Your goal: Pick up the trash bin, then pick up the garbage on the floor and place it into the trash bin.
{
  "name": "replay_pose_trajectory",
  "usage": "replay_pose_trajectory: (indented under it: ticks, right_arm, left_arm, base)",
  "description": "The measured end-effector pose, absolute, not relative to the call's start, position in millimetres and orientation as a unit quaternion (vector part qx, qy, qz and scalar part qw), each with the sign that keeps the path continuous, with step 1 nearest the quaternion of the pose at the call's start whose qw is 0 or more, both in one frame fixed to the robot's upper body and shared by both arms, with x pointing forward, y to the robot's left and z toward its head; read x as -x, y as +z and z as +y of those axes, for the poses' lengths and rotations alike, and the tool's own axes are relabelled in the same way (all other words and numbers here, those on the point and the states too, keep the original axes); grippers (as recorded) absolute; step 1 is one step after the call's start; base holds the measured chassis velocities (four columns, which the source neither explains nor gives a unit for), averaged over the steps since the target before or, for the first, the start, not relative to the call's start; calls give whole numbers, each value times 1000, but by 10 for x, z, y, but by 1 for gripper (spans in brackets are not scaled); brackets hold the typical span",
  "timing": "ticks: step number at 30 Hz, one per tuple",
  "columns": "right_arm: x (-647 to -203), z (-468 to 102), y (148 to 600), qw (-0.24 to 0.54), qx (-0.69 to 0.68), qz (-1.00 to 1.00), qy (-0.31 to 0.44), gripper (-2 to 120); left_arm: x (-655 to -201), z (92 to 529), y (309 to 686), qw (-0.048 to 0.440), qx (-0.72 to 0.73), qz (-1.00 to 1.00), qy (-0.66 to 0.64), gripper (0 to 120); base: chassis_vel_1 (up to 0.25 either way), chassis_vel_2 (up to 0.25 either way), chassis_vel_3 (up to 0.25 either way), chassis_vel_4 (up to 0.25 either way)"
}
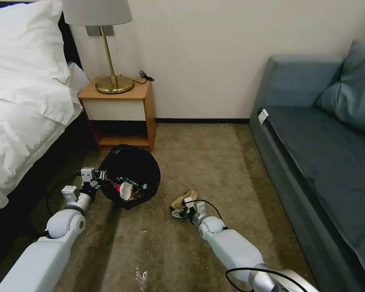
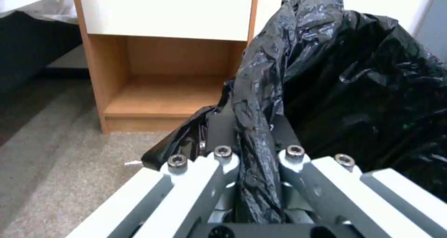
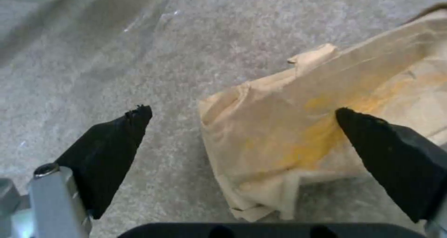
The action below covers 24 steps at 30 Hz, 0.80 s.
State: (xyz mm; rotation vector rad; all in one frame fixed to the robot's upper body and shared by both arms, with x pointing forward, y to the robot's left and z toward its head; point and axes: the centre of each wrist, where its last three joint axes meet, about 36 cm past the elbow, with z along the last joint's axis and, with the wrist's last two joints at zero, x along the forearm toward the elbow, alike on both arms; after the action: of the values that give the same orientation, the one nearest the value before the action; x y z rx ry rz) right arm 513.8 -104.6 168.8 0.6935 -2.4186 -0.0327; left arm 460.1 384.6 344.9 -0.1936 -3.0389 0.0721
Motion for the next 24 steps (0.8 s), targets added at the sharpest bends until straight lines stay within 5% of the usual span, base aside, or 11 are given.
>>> replay_pose_trajectory:
  ticks: [24]
  right_arm:
    - [-5148, -1140, 1569, 328, -280, -901, -36, 13]
  left_arm:
    - [-4696, 3807, 3430, 51, 69, -996, 36, 4]
  base:
    - [0, 0, 0, 0]
